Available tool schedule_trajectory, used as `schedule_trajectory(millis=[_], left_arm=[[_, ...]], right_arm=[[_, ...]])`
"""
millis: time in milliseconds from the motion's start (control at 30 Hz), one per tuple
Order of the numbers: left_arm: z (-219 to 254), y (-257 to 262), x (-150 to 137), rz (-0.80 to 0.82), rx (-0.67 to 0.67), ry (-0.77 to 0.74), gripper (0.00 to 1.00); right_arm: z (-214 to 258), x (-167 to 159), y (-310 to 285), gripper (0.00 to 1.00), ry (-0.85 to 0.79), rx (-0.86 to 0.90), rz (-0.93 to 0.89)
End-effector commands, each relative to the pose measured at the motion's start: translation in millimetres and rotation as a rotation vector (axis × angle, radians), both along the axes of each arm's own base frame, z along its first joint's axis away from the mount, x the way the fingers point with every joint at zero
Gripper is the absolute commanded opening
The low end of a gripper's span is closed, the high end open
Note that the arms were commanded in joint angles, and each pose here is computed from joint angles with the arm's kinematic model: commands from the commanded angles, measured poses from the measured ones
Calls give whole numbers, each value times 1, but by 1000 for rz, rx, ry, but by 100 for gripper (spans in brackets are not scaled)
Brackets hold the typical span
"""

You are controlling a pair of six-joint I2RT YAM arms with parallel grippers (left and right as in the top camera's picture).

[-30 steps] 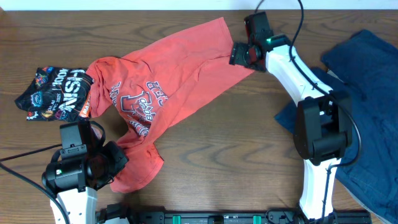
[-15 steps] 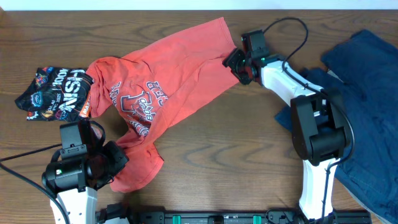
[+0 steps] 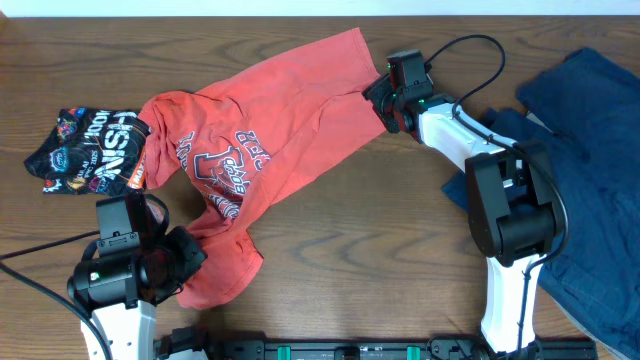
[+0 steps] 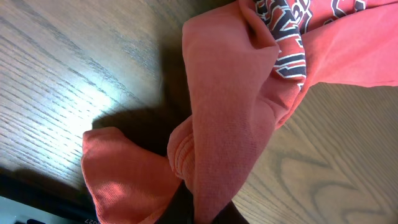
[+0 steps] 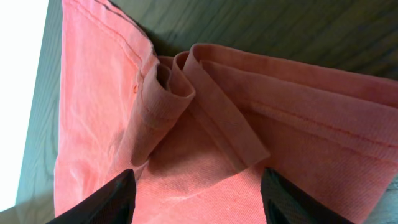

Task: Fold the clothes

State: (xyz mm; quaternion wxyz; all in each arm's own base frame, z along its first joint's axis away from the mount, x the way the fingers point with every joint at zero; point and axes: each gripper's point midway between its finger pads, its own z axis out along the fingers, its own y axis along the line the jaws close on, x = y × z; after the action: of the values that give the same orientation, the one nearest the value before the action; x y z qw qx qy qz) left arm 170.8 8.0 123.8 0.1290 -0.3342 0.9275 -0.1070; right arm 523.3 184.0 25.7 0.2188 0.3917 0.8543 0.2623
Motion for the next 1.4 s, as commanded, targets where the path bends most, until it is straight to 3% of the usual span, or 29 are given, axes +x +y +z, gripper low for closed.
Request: schedule_trajectory(millis=[0, 200, 567, 767, 933, 1167, 1367], left_arm=[[5, 4, 3, 17, 13, -14, 6], [5, 4, 3, 17, 13, -14, 6], [6, 4, 4, 17, 14, -19, 6], [6, 4, 5, 17, 16, -24, 6], [6, 4, 5, 17, 16, -24, 6], [8, 5, 9, 17, 20, -40, 6], [15, 10, 27, 18, 38, -120, 6]], right_arm=[[-14, -4, -3, 60, 22, -30, -28], [-31, -7, -2, 52, 50, -39, -25], [-35, -3, -2, 22, 23, -60, 14], [-29, 7, -6, 22, -36, -104, 40], [-28, 7, -7, 1, -39, -110, 35], [-19, 10, -6, 1, -102, -214, 191], [43, -6, -38, 1, -132, -400, 360]])
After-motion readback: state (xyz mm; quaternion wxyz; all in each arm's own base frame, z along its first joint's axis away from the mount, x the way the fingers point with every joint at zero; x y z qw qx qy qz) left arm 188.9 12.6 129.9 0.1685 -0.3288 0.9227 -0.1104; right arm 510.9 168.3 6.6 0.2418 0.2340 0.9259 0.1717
